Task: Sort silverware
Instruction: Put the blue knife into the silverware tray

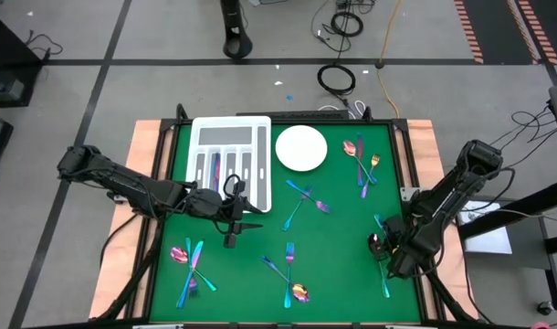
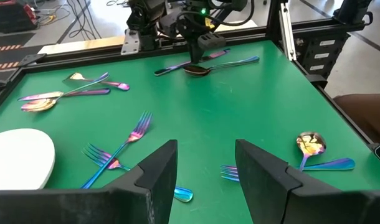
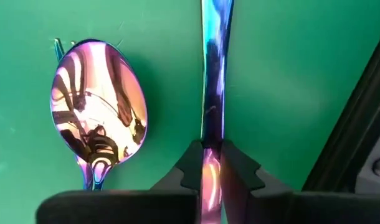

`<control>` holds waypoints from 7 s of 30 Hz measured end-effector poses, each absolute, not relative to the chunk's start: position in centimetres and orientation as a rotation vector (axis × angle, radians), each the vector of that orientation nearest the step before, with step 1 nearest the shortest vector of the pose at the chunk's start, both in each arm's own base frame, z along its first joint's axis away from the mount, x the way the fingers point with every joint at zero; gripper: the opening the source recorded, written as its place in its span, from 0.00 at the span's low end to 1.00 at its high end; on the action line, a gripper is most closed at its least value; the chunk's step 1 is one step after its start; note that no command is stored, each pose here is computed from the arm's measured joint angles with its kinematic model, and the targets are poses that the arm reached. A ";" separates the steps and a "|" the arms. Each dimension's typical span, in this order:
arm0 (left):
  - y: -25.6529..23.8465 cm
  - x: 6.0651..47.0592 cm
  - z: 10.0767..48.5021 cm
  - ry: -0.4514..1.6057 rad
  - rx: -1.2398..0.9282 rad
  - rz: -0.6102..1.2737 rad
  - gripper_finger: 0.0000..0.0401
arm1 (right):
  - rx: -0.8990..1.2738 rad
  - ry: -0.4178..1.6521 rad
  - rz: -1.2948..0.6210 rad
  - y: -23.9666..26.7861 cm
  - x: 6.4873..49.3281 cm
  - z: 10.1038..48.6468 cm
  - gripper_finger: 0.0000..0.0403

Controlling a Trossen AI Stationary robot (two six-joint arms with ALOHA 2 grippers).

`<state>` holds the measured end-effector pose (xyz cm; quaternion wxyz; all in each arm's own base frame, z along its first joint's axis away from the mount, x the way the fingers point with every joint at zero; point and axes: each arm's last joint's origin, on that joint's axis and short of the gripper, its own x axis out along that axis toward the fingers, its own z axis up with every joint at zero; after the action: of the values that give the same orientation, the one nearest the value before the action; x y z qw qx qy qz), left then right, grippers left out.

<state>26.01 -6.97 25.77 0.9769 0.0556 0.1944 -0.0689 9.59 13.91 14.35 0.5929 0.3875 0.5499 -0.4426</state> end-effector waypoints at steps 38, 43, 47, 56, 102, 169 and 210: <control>-7.0 26.0 25.8 0.391 0.113 -0.148 0.41 | 0.886 1.239 -1.091 13.0 9.0 13.5 0.29; -7.0 26.0 25.8 0.391 0.113 -0.148 0.41 | 0.884 1.233 -1.088 12.9 9.0 13.5 0.12; -7.0 26.0 25.8 0.391 0.112 -0.147 0.41 | 0.873 1.221 -1.079 12.9 9.1 13.6 0.02; -7.0 26.0 25.8 0.392 0.111 -0.147 0.41 | 0.843 1.175 -1.087 13.4 9.5 15.1 0.02; -7.0 26.0 25.8 0.393 0.089 -0.142 0.41 | 0.848 1.106 -0.970 13.4 9.9 13.4 0.33; -7.0 26.0 25.8 0.395 0.090 -0.142 0.41 | 0.734 1.108 -1.119 12.0 12.5 13.9 0.36; -7.0 26.0 25.8 0.395 0.089 -0.147 0.41 | 0.773 1.178 -1.080 14.1 11.0 14.1 0.00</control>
<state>26.00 -7.02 25.75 0.9769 0.0441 0.1957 -0.0729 11.02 14.08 14.12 0.6312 0.3377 0.5148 -0.4718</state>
